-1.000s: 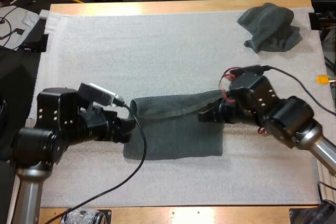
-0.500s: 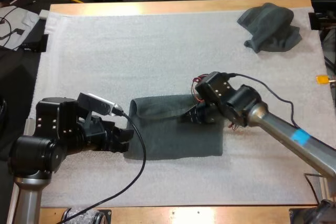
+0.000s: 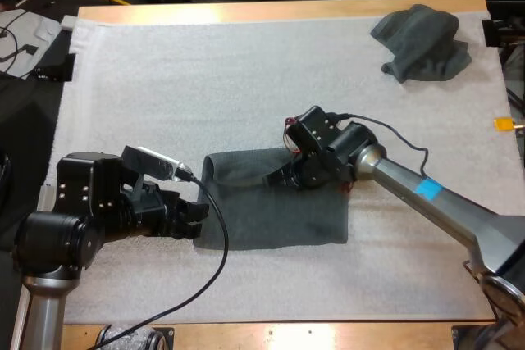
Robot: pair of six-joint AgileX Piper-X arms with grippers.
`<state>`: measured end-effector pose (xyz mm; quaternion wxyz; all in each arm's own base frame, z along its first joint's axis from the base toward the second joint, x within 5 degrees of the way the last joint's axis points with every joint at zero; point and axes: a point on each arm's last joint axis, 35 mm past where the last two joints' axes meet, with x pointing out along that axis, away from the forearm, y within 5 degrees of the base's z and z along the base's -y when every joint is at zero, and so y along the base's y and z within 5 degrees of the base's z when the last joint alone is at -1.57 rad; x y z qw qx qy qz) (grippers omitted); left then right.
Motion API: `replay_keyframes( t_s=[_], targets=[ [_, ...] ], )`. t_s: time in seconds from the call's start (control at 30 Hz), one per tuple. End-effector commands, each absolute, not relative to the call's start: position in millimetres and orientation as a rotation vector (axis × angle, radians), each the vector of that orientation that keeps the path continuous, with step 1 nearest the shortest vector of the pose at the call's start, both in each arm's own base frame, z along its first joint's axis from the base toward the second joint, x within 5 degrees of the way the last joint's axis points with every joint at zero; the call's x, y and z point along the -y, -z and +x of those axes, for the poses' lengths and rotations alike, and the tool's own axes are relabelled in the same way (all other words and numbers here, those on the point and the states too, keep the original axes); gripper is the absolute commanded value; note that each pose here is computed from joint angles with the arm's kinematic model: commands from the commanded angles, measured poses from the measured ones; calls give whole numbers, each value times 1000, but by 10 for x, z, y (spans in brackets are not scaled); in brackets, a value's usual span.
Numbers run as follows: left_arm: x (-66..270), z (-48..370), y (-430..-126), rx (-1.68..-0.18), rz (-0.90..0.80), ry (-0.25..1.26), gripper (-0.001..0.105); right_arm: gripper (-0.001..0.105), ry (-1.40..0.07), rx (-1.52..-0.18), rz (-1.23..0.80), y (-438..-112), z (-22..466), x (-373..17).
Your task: Pick towel from pile, fold and stack
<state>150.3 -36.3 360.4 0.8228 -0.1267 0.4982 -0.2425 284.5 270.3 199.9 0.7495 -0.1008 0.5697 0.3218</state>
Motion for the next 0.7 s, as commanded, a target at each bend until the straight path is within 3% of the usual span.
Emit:
replay_keyframes(
  t_s=[0.0,0.43,0.67],
  targets=[
    [365,1501,-3611,-1059,-265,520,56,0,-724,-1258,-212,-1918,2914,-2777],
    [367,1490,-3608,-1069,-272,520,56,0,-705,-1292,-213,-1537,3040,-2892],
    [368,1490,-3602,-1075,-272,520,56,0,-631,-1230,-199,-1398,3204,-3003]
  ],
)
